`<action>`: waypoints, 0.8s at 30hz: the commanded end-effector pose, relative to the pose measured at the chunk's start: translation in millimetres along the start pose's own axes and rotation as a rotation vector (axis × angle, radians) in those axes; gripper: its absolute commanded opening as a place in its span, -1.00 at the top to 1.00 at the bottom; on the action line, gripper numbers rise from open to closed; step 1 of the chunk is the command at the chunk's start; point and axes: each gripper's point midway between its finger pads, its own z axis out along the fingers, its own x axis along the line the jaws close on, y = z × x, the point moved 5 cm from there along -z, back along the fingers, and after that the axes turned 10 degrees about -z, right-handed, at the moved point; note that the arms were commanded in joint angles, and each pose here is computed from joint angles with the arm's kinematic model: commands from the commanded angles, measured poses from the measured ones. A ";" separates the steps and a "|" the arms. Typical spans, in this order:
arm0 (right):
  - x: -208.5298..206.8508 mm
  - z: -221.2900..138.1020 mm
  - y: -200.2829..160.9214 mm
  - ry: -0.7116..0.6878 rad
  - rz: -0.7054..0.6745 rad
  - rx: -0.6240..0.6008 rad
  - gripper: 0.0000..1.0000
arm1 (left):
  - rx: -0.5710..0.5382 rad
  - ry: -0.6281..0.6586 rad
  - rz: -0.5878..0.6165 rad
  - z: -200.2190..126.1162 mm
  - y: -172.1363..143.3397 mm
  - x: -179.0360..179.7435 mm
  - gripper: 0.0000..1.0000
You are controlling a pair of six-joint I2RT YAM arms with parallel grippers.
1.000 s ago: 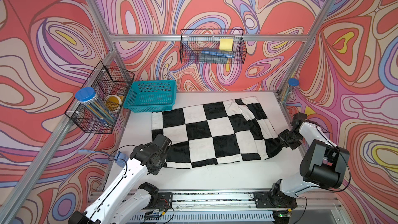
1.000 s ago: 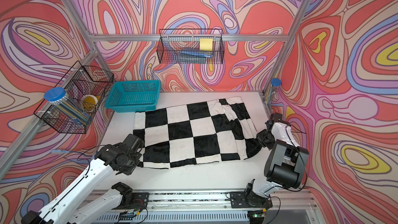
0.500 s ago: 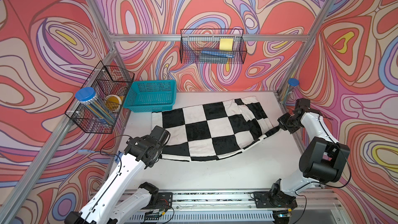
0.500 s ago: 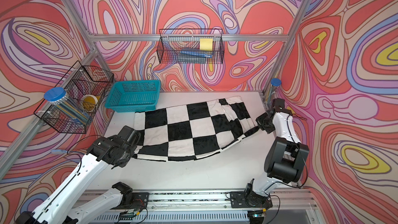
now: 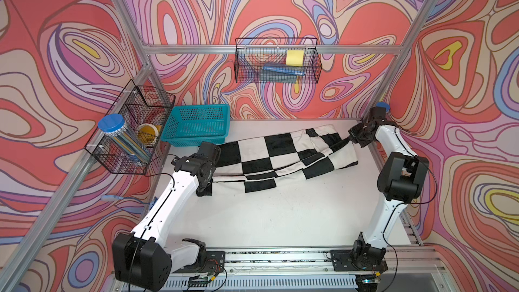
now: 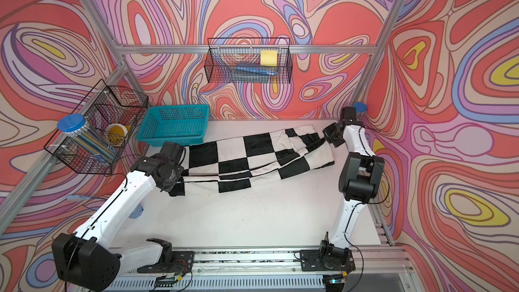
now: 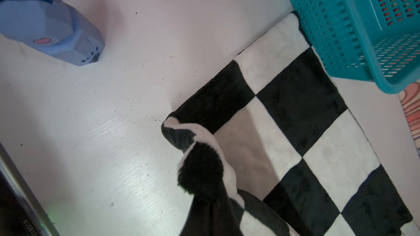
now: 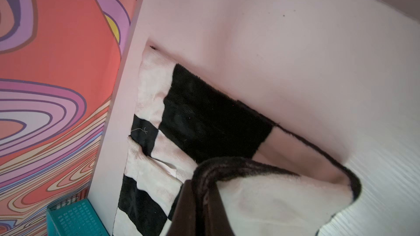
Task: Roll up the pillowcase
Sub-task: Fold the pillowcase at the center of the board.
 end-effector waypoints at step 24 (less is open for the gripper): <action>32.7 79.7 56.4 0.045 0.034 -0.039 1.00 | -0.106 0.006 0.003 74.8 46.3 -79.9 1.00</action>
